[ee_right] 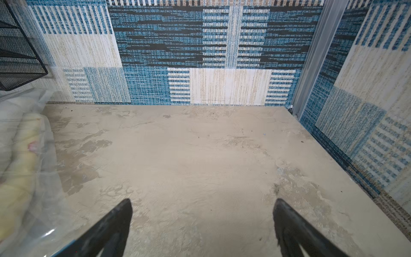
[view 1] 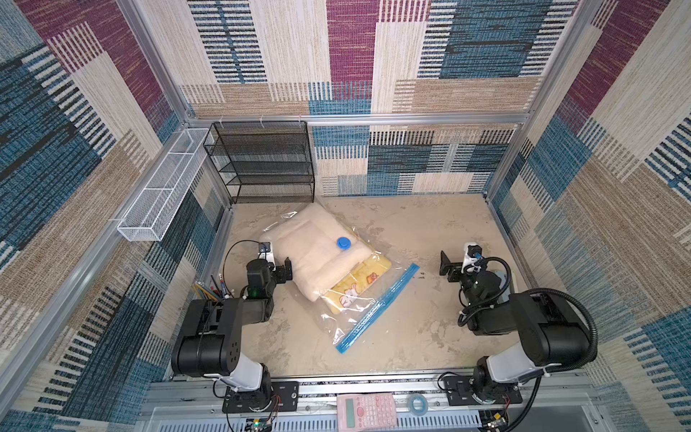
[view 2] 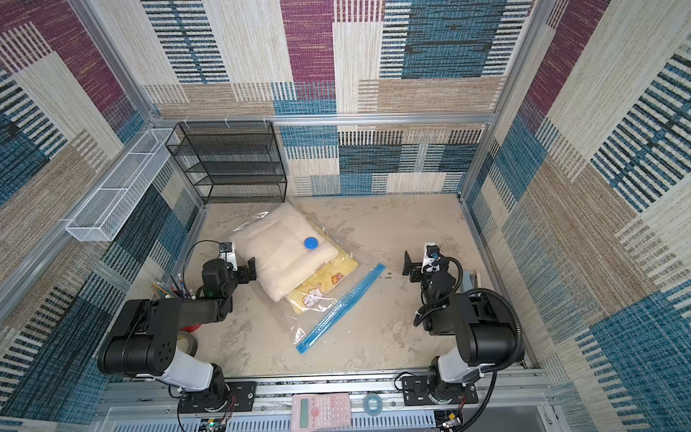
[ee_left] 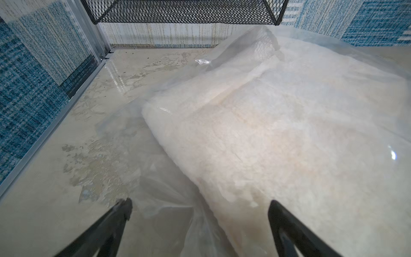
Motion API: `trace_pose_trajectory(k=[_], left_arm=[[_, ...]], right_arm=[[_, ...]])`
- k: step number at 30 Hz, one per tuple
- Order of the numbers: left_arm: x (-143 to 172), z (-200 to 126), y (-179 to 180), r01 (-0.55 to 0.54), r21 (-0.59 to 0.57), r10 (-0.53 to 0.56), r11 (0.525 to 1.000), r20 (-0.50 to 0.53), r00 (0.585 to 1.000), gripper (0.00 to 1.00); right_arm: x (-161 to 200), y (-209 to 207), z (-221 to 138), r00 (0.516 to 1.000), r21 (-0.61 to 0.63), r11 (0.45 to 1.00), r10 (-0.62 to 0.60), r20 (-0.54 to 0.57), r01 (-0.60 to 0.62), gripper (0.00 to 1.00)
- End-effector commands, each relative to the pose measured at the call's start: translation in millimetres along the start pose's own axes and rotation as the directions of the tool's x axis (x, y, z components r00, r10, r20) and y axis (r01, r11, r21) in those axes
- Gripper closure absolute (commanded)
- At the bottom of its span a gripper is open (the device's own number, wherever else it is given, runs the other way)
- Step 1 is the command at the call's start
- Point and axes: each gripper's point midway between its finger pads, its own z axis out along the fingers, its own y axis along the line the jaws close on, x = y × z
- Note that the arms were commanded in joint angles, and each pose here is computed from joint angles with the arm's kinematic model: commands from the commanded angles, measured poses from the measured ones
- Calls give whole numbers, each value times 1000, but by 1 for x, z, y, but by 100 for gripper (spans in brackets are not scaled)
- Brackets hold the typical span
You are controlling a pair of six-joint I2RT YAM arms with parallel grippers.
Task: Take the blanket out of the vacuum bag
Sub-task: Open the vacuum bag at the center of the board.
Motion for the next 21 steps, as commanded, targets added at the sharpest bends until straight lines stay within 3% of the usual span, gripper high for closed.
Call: trace_pose_trajectory(k=[1,21], left_arm=[[-11,1,1,-12,-8,12,1000,38,999,1],[-11,1,2,-12,-9,12,1000,39,999,1]], right_arm=[[-13,1,0,999,-4,1000,5,51,-5,1],[-13,1,0,999,-5,1000,8,51,-7,1]])
